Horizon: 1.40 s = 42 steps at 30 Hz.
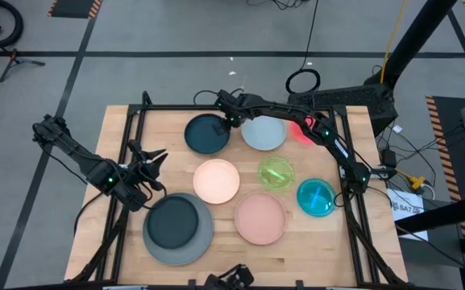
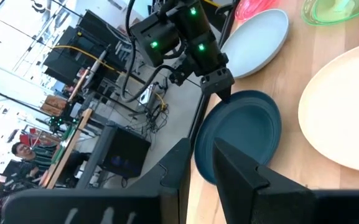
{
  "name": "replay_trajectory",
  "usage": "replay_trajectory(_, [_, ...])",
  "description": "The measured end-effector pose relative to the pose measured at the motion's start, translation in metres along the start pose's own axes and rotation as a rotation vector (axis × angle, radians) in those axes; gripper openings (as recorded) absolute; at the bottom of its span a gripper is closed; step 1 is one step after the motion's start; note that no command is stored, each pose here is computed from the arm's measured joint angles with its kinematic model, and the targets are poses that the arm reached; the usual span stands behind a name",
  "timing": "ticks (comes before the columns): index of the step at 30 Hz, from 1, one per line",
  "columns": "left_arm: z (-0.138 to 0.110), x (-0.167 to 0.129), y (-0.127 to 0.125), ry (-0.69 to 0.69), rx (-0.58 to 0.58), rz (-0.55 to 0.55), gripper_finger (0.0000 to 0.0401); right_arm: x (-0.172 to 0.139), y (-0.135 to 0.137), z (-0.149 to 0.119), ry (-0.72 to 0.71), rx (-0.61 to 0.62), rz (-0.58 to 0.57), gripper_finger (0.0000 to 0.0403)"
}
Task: Stack plastic plates
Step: Stack the top blue plate on top of the bottom blue plate
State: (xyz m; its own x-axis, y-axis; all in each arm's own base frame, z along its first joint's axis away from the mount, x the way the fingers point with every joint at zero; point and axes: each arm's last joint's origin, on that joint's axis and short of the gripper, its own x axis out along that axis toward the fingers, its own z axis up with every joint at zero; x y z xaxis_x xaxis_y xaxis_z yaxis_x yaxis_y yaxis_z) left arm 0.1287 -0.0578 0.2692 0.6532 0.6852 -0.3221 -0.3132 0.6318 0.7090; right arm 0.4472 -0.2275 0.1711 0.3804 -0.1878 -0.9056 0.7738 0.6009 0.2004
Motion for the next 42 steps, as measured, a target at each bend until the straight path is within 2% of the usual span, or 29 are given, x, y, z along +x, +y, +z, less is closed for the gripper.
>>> replay_trajectory(2, [0.0,0.0,0.0,0.0,0.0,0.0,0.0074,0.0,0.001,-0.001,0.021,0.005,0.039,0.0153])
replay_trajectory(14, [0.0,0.0,0.0,0.001,0.001,-0.004,0.0074,0.004,-0.006,-0.004,0.091,0.012,0.036,0.0147])
replay_trajectory(19, [0.0,0.0,0.0,0.001,0.001,-0.004,0.0074,0.004,-0.006,-0.004,0.099,0.004,0.057,0.0108])
replay_trajectory(25, [0.0,0.0,0.0,0.001,-0.005,-0.004,0.0074,0.004,-0.01,0.0,0.083,0.031,0.072,0.0032])
replay_trajectory(28, [0.0,0.0,0.0,0.001,-0.009,-0.004,0.0074,0.004,-0.01,0.004,0.059,0.039,0.107,0.0007])
replay_trajectory(35, [0.0,0.0,0.0,0.001,-0.024,-0.004,0.0074,0.001,-0.014,0.016,0.039,0.114,0.268,0.0005])
replay_trajectory(38, [0.0,0.0,0.0,0.001,-0.033,-0.004,0.0074,-0.009,-0.014,0.021,0.027,0.119,0.312,0.0005])
replay_trajectory(42, [0.0,0.0,0.0,0.001,-0.049,-0.004,0.0074,-0.038,-0.009,0.027,-0.031,0.098,0.35,0.0004])
